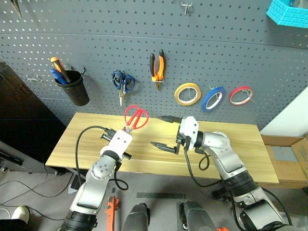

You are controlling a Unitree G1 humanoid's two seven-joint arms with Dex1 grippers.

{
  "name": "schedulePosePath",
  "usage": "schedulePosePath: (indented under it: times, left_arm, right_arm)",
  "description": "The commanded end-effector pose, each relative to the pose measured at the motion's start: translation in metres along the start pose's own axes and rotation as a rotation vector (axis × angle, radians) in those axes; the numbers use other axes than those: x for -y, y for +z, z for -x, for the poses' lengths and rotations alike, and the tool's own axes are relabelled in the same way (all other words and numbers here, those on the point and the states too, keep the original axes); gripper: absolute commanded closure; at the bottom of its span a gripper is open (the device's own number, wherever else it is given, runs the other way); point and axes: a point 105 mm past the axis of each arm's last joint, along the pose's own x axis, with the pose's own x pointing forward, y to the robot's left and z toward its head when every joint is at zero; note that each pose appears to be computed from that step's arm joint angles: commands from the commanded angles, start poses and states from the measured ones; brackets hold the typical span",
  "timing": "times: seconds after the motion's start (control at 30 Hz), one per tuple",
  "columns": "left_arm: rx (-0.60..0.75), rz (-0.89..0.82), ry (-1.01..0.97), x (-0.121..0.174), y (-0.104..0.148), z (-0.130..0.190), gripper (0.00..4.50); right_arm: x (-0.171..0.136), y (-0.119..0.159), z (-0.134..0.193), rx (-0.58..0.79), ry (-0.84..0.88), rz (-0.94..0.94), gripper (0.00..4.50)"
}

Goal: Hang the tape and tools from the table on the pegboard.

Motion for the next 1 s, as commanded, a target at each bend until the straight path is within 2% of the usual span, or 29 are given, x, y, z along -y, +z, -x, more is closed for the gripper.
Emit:
schedulePosePath:
  times: [0.03, 0.33, 0.6, 0.83, 1.0]
  left_arm:
    - [0.129, -0.084, 0.13, -0.038, 0.036, 0.012, 4.28]
    - [0.172, -0.117, 0.216, -0.068, 0.052, -0.001, 4.28]
    - [0.108, 0.072, 0.241, -0.079, 0.033, -0.015, 4.28]
    - [0.021, 0.235, 0.149, -0.07, 0.014, -0.03, 4.28]
    - [0.011, 0.254, 0.109, -0.067, 0.015, -0.035, 4.28]
  right_arm:
    - [0.008, 0.033, -0.003, 0.087, -0.047, 0.026, 0.0]
    - [0.011, 0.044, -0.013, 0.118, -0.053, 0.036, 0.0]
    - [0.021, 0.028, -0.01, 0.047, -0.116, 0.029, 0.0]
    - [0.024, 0.026, -0.01, 0.035, -0.153, 0.01, 0.0]
    - [0.023, 0.027, -0.01, 0.037, -0.159, 0.006, 0.0]
